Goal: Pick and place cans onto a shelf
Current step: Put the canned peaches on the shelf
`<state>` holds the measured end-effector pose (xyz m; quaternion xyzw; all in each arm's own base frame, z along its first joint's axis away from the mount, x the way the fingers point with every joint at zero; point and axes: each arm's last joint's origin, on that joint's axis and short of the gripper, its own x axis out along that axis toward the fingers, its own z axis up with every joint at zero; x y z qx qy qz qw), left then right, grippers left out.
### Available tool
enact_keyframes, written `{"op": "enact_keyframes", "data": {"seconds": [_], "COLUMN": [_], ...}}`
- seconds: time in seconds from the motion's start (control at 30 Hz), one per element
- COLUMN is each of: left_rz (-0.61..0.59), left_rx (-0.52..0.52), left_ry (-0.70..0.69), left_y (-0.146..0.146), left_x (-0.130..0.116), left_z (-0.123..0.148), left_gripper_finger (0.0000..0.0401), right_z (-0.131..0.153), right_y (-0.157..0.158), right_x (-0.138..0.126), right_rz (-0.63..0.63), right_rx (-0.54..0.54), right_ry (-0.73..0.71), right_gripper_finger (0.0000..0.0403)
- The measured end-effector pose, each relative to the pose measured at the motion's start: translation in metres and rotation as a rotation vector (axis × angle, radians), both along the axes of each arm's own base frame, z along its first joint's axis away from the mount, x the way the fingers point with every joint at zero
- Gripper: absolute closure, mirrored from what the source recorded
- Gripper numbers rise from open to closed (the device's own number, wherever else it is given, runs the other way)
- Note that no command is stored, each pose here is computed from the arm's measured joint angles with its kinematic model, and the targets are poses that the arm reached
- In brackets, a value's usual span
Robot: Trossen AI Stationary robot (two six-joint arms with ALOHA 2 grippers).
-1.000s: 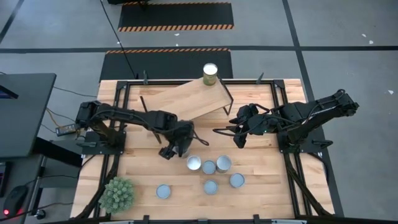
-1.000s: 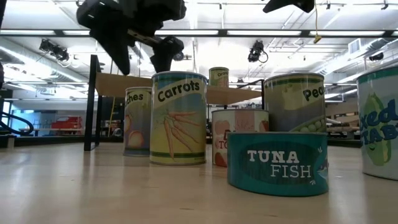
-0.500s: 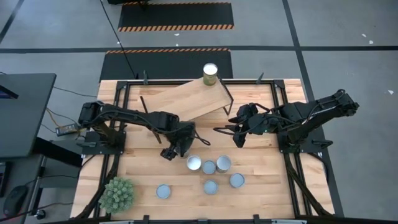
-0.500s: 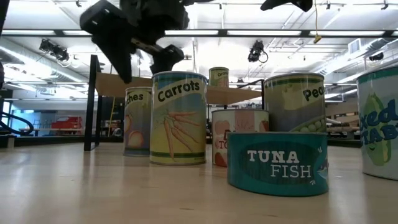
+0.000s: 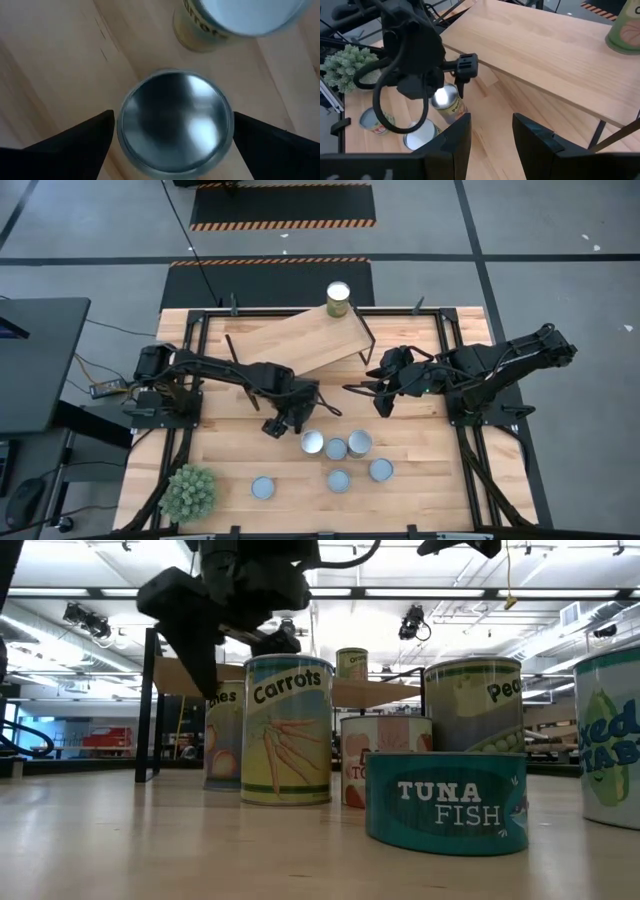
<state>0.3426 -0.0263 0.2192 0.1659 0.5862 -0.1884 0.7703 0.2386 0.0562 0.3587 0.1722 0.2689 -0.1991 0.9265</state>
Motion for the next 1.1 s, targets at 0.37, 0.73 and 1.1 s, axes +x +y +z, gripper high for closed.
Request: {"op": "enact_keyframes", "data": {"seconds": [0.37,0.73,1.1], "left_rz": [0.012,0.113,0.383], "left_rx": [0.001,-0.02,-0.007], "left_ry": [0.062,0.087,-0.088], "left_y": [-0.001,0.0,0.027], "left_x": [0.005,0.008,0.033], "left_z": [-0.017,-0.02,0.031], "left_gripper_finger": [0.0032,0.0093,0.0093], "right_z": [0.0,0.0,0.0], "right_y": [0.0,0.0,0.0], "right_x": [0.0,0.0,0.0], "right_rz": [0.001,0.003,0.014], "right_rx": [0.0,-0.004,-0.018], "right_ry": [-0.001,0.0,0.001], "right_gripper_finger": [0.0252,0.0252,0.0252]}}
